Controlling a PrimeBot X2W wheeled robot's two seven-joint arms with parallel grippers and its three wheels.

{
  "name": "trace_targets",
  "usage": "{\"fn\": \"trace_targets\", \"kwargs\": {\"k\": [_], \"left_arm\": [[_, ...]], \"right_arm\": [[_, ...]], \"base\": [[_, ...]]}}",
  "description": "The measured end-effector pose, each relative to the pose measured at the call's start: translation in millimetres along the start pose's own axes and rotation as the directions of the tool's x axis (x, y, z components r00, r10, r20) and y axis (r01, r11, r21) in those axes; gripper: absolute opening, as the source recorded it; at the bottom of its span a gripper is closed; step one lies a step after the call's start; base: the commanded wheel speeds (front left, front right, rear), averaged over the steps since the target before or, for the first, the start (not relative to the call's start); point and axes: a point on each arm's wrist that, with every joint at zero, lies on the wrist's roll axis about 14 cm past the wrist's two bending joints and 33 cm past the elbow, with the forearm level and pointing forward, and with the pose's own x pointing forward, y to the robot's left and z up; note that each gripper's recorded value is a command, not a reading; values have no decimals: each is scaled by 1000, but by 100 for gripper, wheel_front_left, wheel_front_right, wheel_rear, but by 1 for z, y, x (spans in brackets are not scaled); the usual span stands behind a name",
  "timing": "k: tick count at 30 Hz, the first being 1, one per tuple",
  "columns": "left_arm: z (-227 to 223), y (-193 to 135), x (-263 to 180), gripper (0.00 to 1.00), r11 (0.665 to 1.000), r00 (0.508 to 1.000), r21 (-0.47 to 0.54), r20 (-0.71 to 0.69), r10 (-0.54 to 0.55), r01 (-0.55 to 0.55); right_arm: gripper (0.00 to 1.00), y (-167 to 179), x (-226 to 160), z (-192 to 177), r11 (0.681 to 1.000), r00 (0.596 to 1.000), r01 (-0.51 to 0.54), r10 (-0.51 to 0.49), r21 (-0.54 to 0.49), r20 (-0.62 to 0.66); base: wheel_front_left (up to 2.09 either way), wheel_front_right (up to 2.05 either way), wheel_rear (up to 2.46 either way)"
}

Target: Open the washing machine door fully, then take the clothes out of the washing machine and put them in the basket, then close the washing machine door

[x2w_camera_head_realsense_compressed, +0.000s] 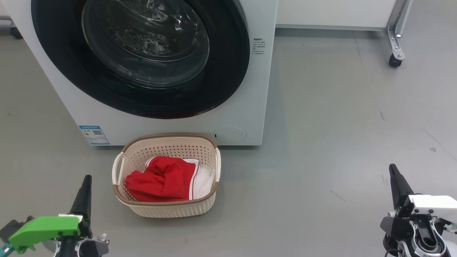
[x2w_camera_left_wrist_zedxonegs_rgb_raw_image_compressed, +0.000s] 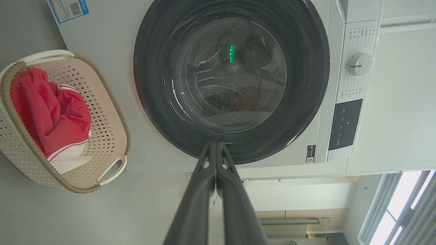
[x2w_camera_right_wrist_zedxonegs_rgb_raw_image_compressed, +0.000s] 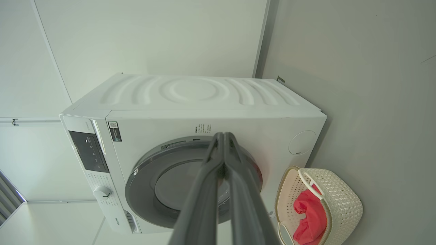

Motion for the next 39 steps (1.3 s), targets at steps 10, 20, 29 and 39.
{"fn": "trace_targets", "kwargs": {"k": [10,20,29,39], "left_arm": [[0,0,0,0,1000,1000,0,0,0,0],[0,0,0,0,1000,1000,0,0,0,0],[0,0,0,0,1000,1000,0,0,-1,1],[0,0,0,0,1000,1000,0,0,-1,1]], "right_arm": [[0,0,0,0,1000,1000,0,0,0,1],[0,0,0,0,1000,1000,0,0,0,1],[0,0,0,0,1000,1000,0,0,0,1],[0,0,0,1,1000,1000,0,0,0,1]], "base": [[0,0,0],[0,0,0],[0,0,0],[0,0,0]]}}
